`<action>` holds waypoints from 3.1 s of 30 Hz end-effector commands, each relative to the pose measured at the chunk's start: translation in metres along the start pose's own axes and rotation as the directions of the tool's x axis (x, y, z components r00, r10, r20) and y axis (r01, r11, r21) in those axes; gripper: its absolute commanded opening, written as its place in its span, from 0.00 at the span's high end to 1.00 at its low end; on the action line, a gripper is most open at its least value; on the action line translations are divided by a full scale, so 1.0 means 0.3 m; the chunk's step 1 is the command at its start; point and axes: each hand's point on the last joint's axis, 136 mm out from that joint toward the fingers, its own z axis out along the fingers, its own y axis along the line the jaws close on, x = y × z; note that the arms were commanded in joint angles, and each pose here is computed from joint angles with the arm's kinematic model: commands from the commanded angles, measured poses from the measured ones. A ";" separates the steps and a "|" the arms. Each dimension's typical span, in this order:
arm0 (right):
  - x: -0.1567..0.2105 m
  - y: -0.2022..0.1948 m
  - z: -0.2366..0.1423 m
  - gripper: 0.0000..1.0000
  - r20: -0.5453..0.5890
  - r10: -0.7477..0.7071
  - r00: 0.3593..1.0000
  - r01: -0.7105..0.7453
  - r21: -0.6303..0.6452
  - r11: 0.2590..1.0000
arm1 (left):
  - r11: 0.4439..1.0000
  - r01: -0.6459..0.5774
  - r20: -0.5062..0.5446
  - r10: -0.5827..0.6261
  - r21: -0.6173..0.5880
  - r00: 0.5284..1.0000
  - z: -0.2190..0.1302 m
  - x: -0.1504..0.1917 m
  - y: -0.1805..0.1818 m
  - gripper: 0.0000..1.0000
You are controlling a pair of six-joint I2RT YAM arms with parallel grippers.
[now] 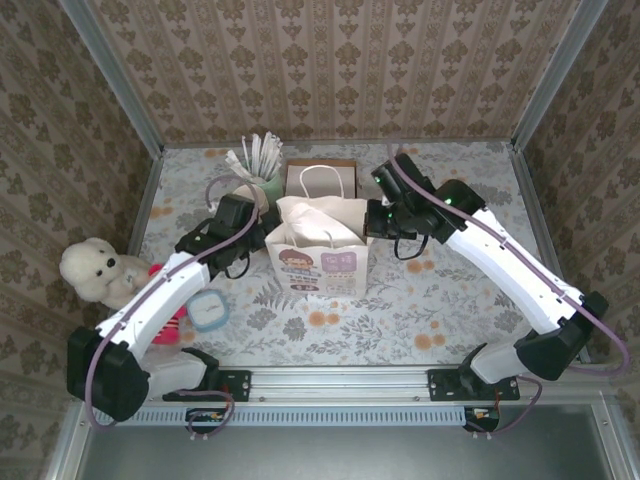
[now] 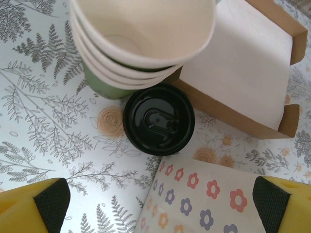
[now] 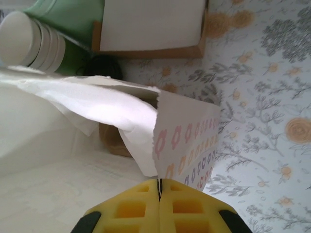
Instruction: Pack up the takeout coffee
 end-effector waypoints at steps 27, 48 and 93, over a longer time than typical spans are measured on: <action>-0.249 -0.043 0.085 0.99 0.067 0.038 0.997 -0.033 -0.074 0.997 | 0.996 -0.055 0.010 0.055 0.075 0.998 0.061 -0.101 -0.191 0.00; -0.309 -0.155 -0.204 0.32 0.418 -0.035 0.908 0.035 0.008 0.999 | 0.994 -0.107 0.196 0.110 -0.026 0.974 -0.131 -0.218 -0.050 0.00; -0.164 -0.855 0.430 0.00 0.558 -0.230 0.797 0.129 0.215 0.968 | 0.819 -0.553 0.486 0.549 -0.151 0.680 0.286 -0.260 0.435 0.00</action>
